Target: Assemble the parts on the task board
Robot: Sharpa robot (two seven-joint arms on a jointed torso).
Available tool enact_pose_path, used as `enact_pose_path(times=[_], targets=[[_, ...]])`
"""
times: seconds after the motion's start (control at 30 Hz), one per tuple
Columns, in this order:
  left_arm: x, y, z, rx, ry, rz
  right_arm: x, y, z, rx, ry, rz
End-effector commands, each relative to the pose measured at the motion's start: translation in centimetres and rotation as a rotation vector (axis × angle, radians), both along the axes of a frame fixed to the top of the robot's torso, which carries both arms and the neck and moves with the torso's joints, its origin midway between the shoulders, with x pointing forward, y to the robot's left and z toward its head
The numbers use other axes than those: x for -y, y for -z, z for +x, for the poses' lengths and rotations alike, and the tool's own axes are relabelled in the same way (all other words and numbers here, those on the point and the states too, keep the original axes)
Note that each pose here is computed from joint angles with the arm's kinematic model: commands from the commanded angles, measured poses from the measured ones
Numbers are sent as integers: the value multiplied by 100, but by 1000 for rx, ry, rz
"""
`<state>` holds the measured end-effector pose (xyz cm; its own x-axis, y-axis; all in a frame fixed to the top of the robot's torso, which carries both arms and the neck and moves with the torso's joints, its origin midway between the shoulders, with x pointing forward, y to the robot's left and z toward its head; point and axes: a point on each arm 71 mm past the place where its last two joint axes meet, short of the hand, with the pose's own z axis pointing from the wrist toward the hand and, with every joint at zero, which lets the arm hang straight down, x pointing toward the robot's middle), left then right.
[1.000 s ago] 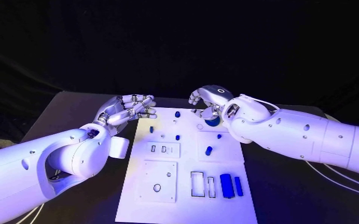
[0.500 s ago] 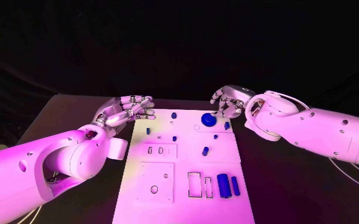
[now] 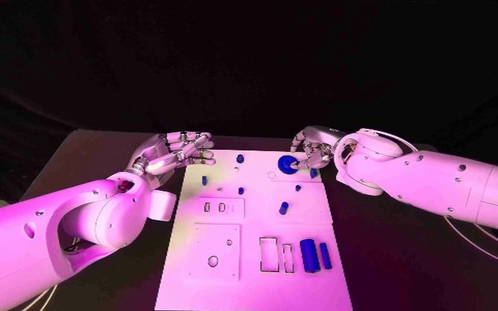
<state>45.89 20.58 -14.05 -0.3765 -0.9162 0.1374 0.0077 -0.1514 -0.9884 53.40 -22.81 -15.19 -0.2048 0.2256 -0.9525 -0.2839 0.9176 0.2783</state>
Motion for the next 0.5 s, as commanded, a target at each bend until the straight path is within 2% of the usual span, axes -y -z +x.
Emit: enact_pose_path(times=[0.03,0.5], targets=[[28,-17,-5,4,23,-12,-10,57,14,-22,4,-21],[20,-15,-1,3,21,-11,-83,119,25,-27,-12,-22]])
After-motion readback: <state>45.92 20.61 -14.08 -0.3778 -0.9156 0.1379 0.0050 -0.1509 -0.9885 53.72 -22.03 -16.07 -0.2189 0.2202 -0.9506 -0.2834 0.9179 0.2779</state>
